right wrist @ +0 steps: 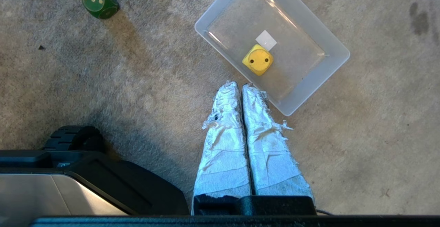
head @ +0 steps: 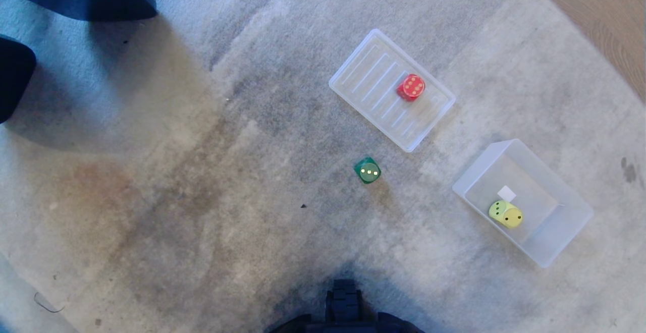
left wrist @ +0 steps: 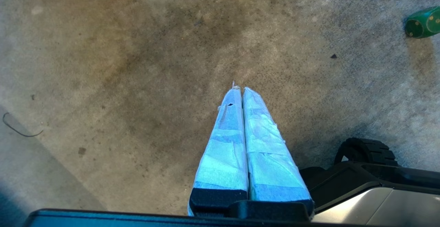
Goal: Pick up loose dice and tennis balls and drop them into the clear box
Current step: Pick up toys out of the box
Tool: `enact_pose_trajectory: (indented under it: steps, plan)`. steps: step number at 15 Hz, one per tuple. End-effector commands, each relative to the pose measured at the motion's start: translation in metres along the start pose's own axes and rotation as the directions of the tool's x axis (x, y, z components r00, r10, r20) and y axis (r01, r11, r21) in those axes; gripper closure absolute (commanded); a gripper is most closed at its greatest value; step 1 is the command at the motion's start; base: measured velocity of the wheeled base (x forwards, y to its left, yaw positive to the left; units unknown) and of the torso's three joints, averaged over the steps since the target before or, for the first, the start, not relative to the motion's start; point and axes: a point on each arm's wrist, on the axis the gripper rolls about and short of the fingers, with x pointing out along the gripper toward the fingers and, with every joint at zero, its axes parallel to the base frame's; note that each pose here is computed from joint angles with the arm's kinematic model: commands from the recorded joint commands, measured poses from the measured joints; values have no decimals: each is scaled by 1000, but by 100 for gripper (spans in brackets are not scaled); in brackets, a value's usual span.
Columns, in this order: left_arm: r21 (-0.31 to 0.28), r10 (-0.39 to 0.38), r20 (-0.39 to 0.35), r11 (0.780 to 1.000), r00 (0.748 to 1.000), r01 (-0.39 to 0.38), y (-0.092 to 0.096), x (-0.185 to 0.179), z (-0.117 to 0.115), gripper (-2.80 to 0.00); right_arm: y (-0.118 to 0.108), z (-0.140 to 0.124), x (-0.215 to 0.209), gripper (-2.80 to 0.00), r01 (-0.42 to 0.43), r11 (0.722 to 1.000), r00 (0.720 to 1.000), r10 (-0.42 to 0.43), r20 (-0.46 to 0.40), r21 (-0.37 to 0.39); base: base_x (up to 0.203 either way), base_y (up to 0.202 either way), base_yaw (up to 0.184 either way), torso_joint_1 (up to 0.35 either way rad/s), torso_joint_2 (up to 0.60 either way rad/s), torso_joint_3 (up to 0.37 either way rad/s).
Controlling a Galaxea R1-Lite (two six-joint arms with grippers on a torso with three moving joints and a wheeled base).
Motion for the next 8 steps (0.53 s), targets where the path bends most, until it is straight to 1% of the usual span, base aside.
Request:
enact_pose_trajectory:
  steps: [1,4,8]
  plan:
    - [-7,4,0,1000,1000,-4,0,0,0,0,0,-9,2,0,-2,1000,999,2,-34,0,0,0,0,0,0,0]
    - [-36,10,2,999,1000,-10,0,0,0,0,0,-9,2,0,-2,1000,999,2,-34,0,0,0,0,0,0,0]
    - [-19,-1,1,1000,1000,1,0,0,0,0,0,-9,2,0,-3,1000,999,3,-34,0,0,0,0,0,0,0]
